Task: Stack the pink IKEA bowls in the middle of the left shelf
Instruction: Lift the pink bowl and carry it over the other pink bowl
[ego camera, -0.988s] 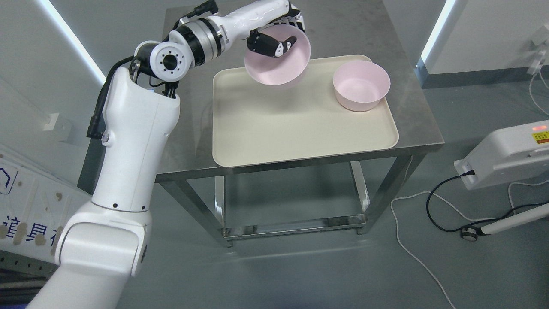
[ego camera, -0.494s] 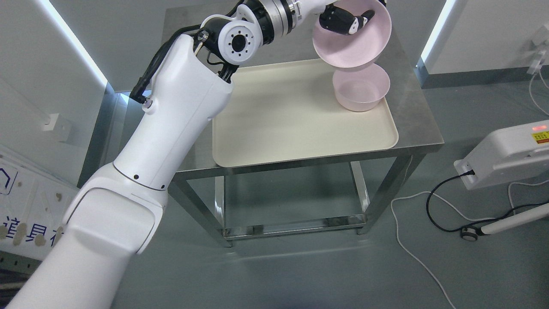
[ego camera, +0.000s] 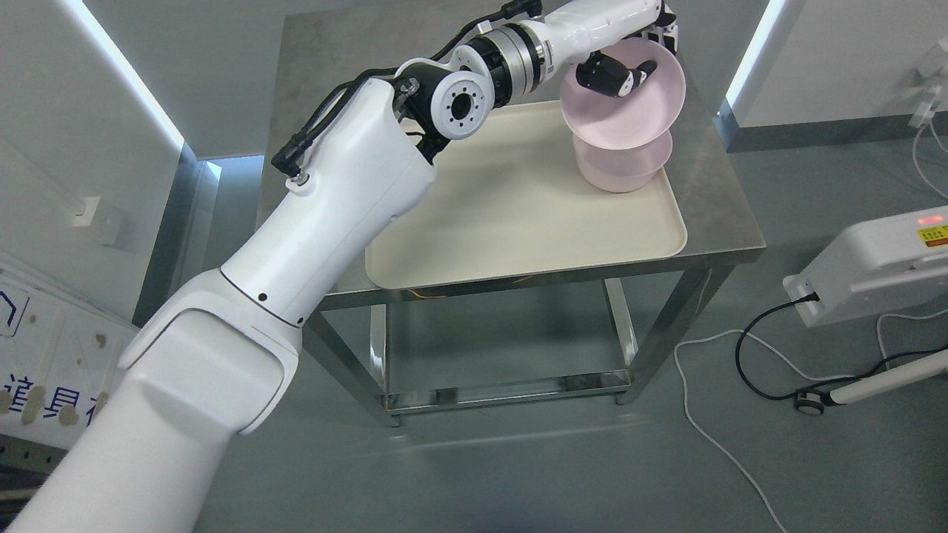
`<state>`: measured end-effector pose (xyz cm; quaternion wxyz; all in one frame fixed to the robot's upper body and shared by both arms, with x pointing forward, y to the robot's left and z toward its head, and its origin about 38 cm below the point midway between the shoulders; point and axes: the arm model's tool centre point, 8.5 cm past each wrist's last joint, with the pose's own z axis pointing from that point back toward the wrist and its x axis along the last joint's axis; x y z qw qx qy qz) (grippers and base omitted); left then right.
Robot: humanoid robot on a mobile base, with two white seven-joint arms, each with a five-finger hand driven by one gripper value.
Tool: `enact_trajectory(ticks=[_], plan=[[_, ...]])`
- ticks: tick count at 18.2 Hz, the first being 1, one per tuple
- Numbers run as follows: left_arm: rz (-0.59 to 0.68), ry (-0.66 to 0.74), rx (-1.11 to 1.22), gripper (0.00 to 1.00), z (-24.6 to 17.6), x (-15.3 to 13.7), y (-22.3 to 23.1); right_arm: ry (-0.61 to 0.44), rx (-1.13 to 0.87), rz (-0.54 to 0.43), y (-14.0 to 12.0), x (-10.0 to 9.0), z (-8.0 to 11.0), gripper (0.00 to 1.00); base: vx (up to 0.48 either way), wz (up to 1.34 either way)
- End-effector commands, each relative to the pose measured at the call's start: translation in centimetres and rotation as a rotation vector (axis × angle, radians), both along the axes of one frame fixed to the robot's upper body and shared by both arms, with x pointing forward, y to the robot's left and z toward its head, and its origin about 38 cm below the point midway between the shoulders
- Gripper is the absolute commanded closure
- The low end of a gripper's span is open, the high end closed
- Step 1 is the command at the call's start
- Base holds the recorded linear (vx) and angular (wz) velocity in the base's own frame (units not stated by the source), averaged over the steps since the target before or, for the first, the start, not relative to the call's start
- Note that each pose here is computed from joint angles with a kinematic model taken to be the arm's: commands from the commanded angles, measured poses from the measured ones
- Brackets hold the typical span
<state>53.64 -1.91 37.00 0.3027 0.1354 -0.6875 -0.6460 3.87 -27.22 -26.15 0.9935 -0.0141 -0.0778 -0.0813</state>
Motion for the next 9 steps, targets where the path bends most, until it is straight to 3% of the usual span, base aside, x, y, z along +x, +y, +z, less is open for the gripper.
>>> enact_trajectory(ticks=[1, 9], plan=[[0.099, 0.083, 0.103, 0.97, -4.6, 2.5, 1.8, 0.001, -0.018, 0.001, -1.1, 0.0, 0.1, 0.0, 0.0, 0.0], [0.13, 0.119, -0.019, 0.96, -2.7, 3.0, 2.7, 0.001, -0.018, 0.001, -1.1, 0.0, 0.1, 0.0, 0.0, 0.0]])
